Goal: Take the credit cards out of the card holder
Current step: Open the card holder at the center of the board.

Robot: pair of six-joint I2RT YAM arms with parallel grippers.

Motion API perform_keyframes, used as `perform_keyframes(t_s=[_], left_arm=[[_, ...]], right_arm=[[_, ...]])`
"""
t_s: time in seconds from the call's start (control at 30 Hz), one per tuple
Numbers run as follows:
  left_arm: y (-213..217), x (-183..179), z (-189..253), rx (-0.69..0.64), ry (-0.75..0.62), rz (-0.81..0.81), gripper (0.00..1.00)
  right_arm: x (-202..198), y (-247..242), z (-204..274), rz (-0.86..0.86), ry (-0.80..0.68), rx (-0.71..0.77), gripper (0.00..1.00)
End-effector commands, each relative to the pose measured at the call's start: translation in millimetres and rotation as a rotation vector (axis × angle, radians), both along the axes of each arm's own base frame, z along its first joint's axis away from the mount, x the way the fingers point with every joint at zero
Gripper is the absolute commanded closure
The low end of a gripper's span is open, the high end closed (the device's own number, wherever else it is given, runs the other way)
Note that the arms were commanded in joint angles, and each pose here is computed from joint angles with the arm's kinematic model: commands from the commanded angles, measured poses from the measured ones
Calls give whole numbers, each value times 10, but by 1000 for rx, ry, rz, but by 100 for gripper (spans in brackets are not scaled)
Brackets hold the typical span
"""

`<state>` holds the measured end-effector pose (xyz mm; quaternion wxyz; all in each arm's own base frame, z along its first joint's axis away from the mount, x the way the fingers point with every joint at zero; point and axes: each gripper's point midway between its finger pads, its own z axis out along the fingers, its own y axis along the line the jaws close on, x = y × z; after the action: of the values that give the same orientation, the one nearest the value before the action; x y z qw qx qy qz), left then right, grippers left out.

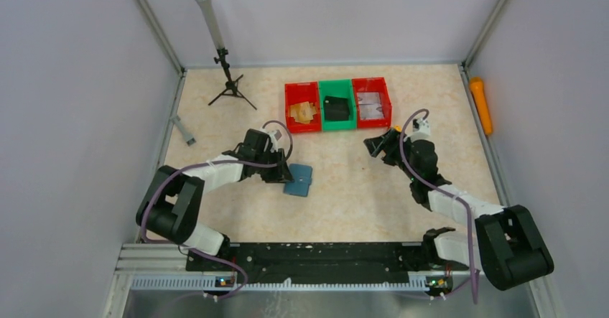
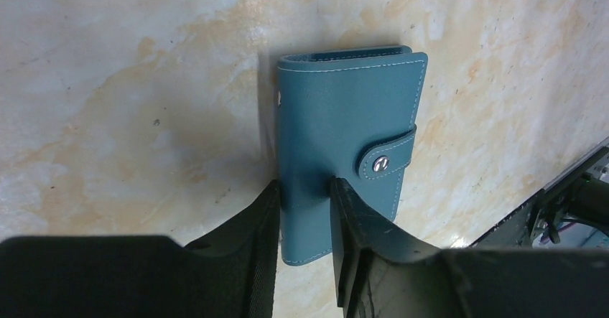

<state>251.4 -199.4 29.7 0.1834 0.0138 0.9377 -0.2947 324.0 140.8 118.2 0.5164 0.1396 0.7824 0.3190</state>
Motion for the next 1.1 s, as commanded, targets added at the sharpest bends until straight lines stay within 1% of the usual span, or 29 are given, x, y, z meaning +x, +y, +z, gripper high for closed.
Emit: perform_keyframes(t_s=[0.0, 0.07, 0.1, 0.17, 0.2, 0.23, 0.33, 0.4, 0.6, 0.77, 0.87, 0.93, 1.07], left_arm=[[-54, 31, 20, -8, 14, -23, 67], [-55, 26, -2, -7, 23, -21, 68], [-70, 22, 2, -17, 26, -26, 70], [-99, 22, 17, -32, 28, -33, 76], [-108, 24, 26, -37, 27, -33, 83], [-114, 26, 38, -43, 22, -34, 86], [-133, 60, 133, -68, -21, -31, 96], [-108, 104, 210, -69, -70, -9, 100], [-55, 170, 509, -115, -232, 50, 100], [20, 204, 682, -127, -327, 99, 100], [13, 193, 745, -163, -360, 113, 100], [-1, 189, 774, -182, -373, 113, 100], [-40, 176, 805, -210, -379, 100, 100]], right_arm=[[67, 320, 355, 100, -108, 40, 18], [48, 423, 351, 127, -110, 30, 19], [39, 469, 341, 140, -108, 23, 19], [24, 557, 334, 165, -108, 15, 19], [15, 602, 335, 177, -110, 12, 20], [5, 642, 324, 188, -107, 9, 20], [-32, 795, 316, 233, -107, -1, 20], [-51, 899, 289, 259, -102, -23, 21], [-161, 1251, 246, 340, -105, -101, 20], [-258, 1546, 246, 388, -137, -181, 18], [-332, 1746, 214, 419, -154, -243, 18], [-369, 1872, 168, 445, -152, -275, 21], [-432, 2061, 29, 491, -135, -300, 21]])
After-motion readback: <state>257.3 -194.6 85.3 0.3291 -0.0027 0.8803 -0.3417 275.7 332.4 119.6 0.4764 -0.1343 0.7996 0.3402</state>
